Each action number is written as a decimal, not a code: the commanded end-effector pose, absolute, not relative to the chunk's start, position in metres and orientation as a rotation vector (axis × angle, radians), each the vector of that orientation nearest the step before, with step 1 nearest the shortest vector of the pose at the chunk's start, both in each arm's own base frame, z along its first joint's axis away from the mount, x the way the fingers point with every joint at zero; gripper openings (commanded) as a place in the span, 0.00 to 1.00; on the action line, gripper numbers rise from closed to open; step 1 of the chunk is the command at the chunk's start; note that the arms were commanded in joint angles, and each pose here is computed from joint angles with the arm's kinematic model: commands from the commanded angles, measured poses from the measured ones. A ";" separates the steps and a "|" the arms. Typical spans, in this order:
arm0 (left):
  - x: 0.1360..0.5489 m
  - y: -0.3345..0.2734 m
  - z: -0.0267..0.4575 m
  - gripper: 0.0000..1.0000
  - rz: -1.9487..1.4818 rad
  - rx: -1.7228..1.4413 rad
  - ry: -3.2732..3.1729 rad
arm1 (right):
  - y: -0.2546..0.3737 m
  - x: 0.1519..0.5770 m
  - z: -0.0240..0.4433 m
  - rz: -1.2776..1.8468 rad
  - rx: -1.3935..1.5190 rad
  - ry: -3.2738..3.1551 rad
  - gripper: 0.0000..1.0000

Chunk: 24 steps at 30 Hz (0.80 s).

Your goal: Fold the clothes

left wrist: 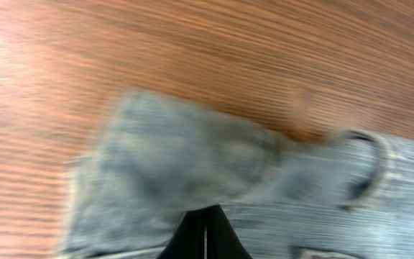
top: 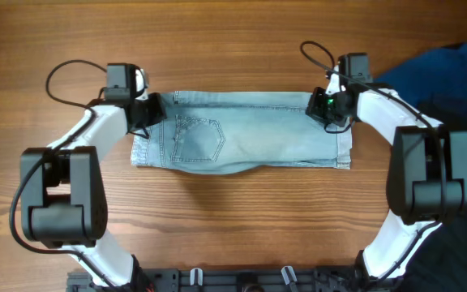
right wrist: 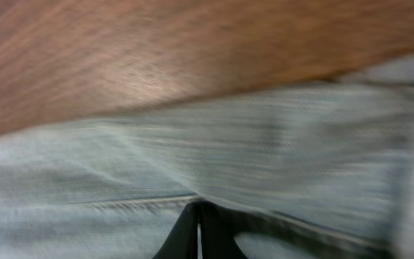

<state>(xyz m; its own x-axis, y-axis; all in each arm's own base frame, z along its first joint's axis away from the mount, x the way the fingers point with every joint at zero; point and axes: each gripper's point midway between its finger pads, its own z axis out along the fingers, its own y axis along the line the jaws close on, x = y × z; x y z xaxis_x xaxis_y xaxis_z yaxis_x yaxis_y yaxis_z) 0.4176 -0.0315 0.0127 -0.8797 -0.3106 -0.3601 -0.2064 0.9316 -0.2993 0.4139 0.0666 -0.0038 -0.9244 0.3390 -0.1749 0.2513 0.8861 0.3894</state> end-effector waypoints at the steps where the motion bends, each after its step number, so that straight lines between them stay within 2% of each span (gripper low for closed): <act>1: 0.412 -0.005 0.006 0.04 -0.338 -0.458 2.692 | 0.047 0.397 -0.012 0.589 0.317 2.858 0.05; 2: 0.412 -0.013 0.011 0.04 -0.423 -0.447 2.687 | 0.071 0.396 0.015 0.788 0.162 2.795 0.05; 3: 0.411 -0.017 0.015 0.04 -0.457 -0.440 2.684 | 0.078 0.393 0.028 0.852 0.119 2.771 0.06; 5: 0.410 -0.027 0.024 0.04 -0.527 -0.417 2.675 | 0.088 0.379 0.057 0.935 0.083 2.755 0.06; 7: 0.410 -0.032 0.028 0.04 -0.567 -0.404 2.671 | 0.091 0.366 0.066 0.942 0.094 2.788 0.07; 10: 0.409 -0.037 0.028 0.04 -0.581 -0.391 2.675 | 0.100 0.345 0.054 0.902 0.143 2.902 0.08; 15: 0.408 -0.037 0.028 0.04 -0.582 -0.397 2.676 | 0.057 0.298 -0.016 0.296 0.517 3.143 0.13; 18: 0.407 -0.037 0.027 0.04 -0.582 -0.400 2.683 | 0.026 0.274 -0.033 0.061 0.710 3.158 0.13; 20: 0.406 -0.037 0.027 0.04 -0.582 -0.401 2.687 | 0.028 0.271 -0.030 0.150 0.699 3.183 0.11; 22: 0.406 -0.037 0.027 0.06 -0.583 -0.402 2.687 | 0.044 0.280 -0.022 0.332 0.514 3.181 0.11; 24: 0.399 -0.036 0.030 0.20 -0.580 -0.406 2.709 | 0.064 0.290 0.000 0.532 0.301 3.134 0.11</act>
